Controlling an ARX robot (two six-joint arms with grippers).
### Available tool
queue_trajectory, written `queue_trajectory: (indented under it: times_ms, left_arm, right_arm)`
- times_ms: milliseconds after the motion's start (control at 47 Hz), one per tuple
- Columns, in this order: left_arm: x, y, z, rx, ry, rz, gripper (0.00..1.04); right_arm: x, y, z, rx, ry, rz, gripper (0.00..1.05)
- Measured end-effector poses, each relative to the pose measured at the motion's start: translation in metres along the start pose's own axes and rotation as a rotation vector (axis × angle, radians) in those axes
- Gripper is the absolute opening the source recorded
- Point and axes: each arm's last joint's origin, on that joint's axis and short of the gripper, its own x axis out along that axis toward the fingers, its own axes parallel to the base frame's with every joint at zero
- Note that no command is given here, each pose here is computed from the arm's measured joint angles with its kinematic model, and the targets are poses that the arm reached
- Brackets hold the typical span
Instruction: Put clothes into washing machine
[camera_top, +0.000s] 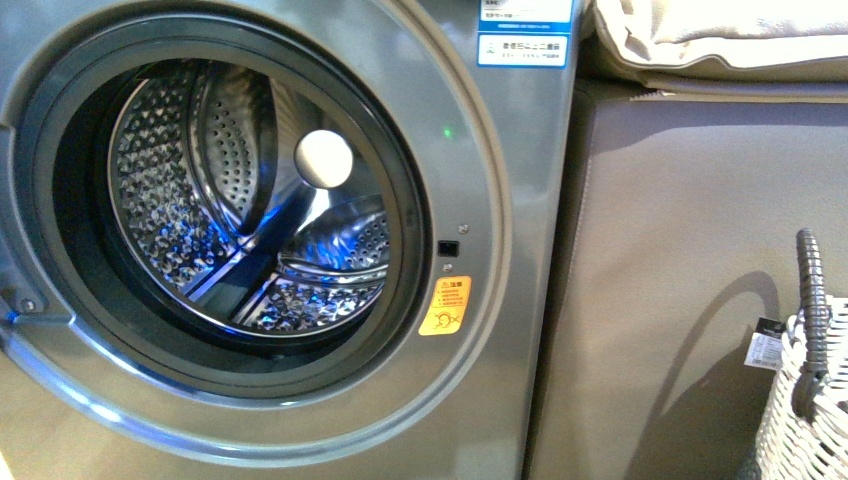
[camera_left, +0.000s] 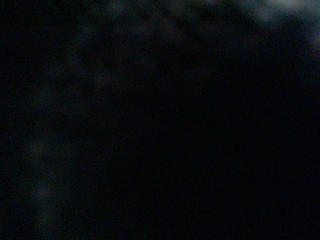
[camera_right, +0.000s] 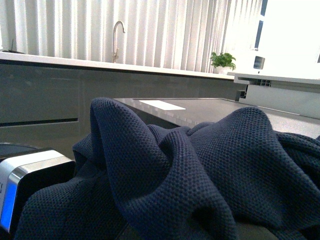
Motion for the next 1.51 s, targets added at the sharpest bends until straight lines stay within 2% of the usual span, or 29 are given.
queue_trajectory:
  times_ms: [383, 425, 553, 829, 957, 1042, 1105, 1318, 1509]
  left_arm:
    - [0.015, 0.006, -0.011, 0.099, -0.072, 0.193, 0.98]
    - [0.017, 0.008, -0.012, 0.1, -0.077, 0.218, 0.94]
    - [0.019, 0.021, -0.016, 0.103, -0.105, 0.358, 0.71]
    - [0.002, 0.042, -0.007, 0.121, -0.175, 0.507, 0.35]
    - [-0.018, 0.053, -0.008, 0.113, -0.178, 0.563, 0.26]
    - [-0.035, 0.058, -0.014, 0.11, -0.167, 0.594, 0.25]
    - [-0.052, 0.061, -0.022, 0.113, -0.148, 0.619, 0.24]
    - [-0.102, 0.073, -0.073, 0.129, -0.041, 0.694, 0.24]
    - [-0.119, 0.098, -0.12, 0.159, 0.035, 0.805, 0.24]
  right_arm:
    - [0.0, -0.001, -0.002, 0.001, 0.004, -0.005, 0.13]
    - [0.0, -0.001, -0.002, 0.001, 0.004, -0.006, 0.13]
    - [0.0, -0.001, -0.002, 0.0, 0.004, -0.009, 0.13]
    - [0.001, 0.0, -0.002, 0.001, 0.004, 0.002, 0.5]
    - [0.001, 0.0, -0.002, 0.001, 0.004, 0.003, 0.72]
    - [0.001, 0.0, -0.002, 0.001, 0.003, 0.003, 0.84]
    - [0.001, 0.0, -0.002, 0.002, 0.004, 0.003, 0.98]
    - [0.001, 0.0, -0.002, 0.002, 0.003, 0.003, 0.97]
    - [0.001, 0.0, -0.002, 0.002, 0.003, 0.003, 0.97]
